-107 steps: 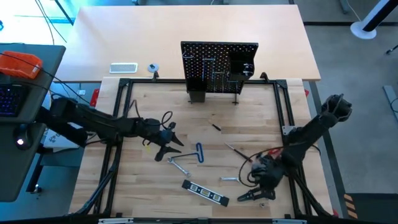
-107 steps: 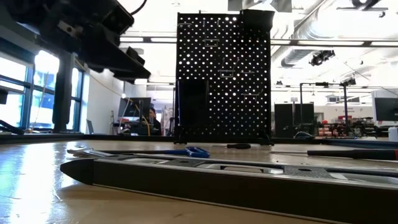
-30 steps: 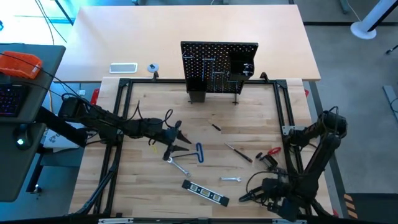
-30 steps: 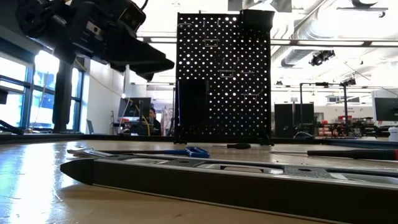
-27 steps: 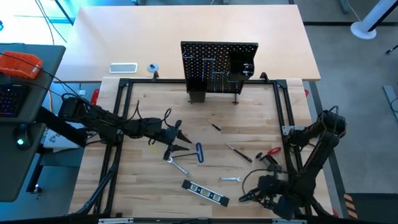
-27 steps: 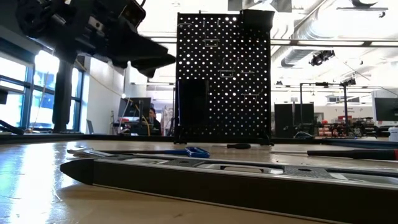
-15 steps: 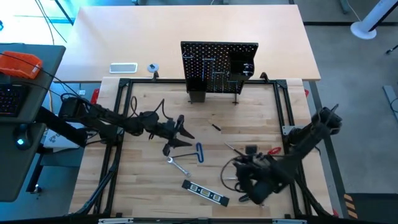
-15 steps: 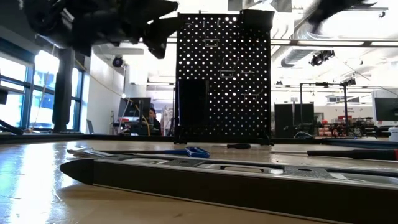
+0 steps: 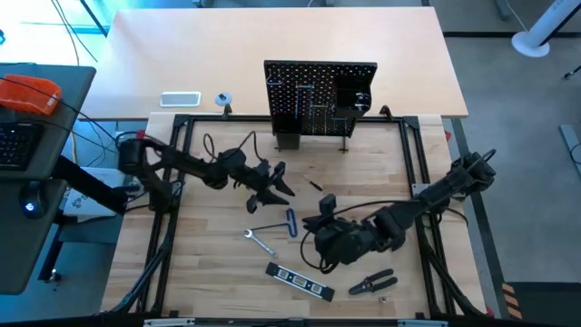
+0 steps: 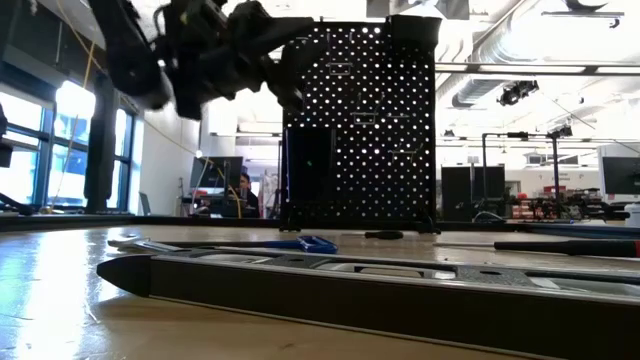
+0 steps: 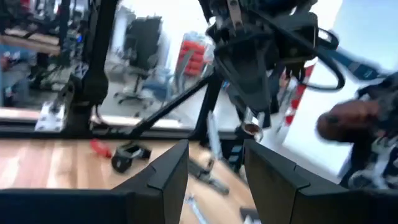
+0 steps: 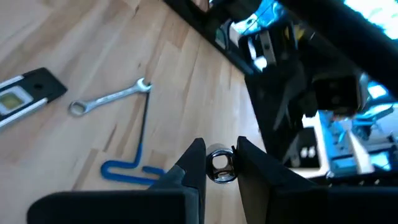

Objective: Hang tools onto peg board
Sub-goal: Put the bolts on the pegboard

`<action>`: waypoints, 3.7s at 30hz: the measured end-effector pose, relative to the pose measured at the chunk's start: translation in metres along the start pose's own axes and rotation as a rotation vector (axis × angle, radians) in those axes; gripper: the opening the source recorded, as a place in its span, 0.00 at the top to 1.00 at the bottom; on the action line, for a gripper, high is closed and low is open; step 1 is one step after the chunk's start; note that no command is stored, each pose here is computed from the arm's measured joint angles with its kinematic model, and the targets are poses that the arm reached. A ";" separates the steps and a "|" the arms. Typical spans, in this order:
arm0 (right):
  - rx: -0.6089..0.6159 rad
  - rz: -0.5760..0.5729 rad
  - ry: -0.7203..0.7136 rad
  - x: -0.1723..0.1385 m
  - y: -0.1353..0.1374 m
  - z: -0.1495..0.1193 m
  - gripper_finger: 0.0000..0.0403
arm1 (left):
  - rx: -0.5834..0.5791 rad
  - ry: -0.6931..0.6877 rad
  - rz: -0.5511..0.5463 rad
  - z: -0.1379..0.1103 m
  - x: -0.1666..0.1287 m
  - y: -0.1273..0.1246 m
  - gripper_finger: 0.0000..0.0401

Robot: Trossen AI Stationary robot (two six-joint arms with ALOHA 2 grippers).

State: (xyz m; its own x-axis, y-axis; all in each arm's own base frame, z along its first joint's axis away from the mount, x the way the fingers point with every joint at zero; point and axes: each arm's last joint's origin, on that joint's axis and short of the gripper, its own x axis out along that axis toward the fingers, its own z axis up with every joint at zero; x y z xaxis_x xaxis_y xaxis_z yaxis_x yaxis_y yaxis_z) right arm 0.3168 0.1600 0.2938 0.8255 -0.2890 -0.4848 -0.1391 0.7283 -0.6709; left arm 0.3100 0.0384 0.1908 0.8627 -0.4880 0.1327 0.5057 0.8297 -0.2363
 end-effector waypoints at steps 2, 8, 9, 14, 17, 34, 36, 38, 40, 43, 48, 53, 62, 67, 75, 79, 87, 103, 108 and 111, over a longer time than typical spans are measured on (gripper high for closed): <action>-0.021 -0.005 -0.012 0.001 -0.004 0.001 0.87 | -0.030 -0.030 -0.048 -0.003 -0.001 0.006 0.63; -0.038 0.012 -0.066 0.009 -0.020 0.002 0.87 | -0.124 -0.018 -0.209 -0.011 0.014 0.020 0.63; -0.041 0.021 -0.070 0.011 -0.022 0.001 0.87 | -0.119 -0.015 -0.237 -0.012 0.018 0.020 0.63; -0.027 0.063 -0.077 0.020 -0.031 -0.004 0.87 | -0.109 -0.020 -0.300 -0.007 0.028 0.020 0.63; -0.040 0.057 -0.074 0.022 -0.033 -0.005 0.87 | -0.099 -0.027 -0.312 -0.004 0.030 0.020 0.63; -0.070 0.065 -0.078 0.030 -0.044 -0.009 0.87 | -0.131 0.018 -0.335 -0.001 0.045 0.018 0.67; -0.071 0.062 -0.075 0.030 -0.045 -0.010 0.87 | -0.132 0.018 -0.334 -0.001 0.046 0.018 0.68; -0.073 0.060 -0.073 0.030 -0.045 -0.010 0.87 | -0.132 0.017 -0.333 -0.001 0.045 0.018 0.70; -0.072 0.068 -0.077 0.031 -0.045 -0.010 0.87 | -0.122 0.016 -0.334 -0.001 0.045 0.018 0.71; -0.074 0.070 -0.076 0.031 -0.045 -0.010 0.87 | -0.101 0.011 -0.335 -0.001 0.046 0.017 0.74; -0.066 0.080 -0.059 0.031 -0.044 -0.012 0.87 | -0.062 0.005 -0.331 -0.001 0.045 0.018 0.86; -0.052 0.057 -0.019 0.031 -0.044 -0.015 0.78 | -0.042 -0.001 -0.311 0.000 0.041 0.024 0.87; -0.062 -0.003 0.031 0.031 -0.045 -0.017 0.78 | -0.039 -0.002 -0.293 0.003 0.036 0.031 0.87; -0.065 -0.042 0.069 0.029 -0.047 -0.019 0.78 | -0.038 0.001 -0.286 0.005 0.031 0.036 0.87; -0.044 -0.132 0.117 0.016 -0.051 -0.021 0.69 | -0.037 0.021 -0.287 0.014 0.016 0.048 0.87; -0.029 -0.177 0.148 0.008 -0.051 -0.022 0.64 | -0.001 0.008 -0.267 0.030 0.005 0.053 0.87; 0.039 -0.178 0.200 -0.004 -0.052 -0.030 0.62 | 0.071 0.047 -0.130 0.068 -0.029 0.063 0.87; 0.080 -0.154 0.240 -0.006 -0.048 -0.036 0.62 | 0.178 0.307 0.652 0.107 -0.083 0.080 0.87; 0.109 -0.142 0.233 -0.006 -0.047 -0.035 0.62 | 0.213 0.366 0.768 0.113 -0.079 0.087 0.87; 0.120 -0.133 0.232 -0.006 -0.047 -0.036 0.62 | 0.199 0.394 0.812 0.116 -0.078 0.091 0.87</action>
State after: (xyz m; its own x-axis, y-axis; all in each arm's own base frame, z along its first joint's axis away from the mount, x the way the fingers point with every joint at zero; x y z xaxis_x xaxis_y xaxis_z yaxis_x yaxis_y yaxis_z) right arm 0.2990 0.1055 0.3082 0.6831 -0.5113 -0.5215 0.0389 0.7386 -0.6731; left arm 0.2889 0.1836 0.2708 0.9073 0.2376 -0.3470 -0.2308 0.9711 0.0613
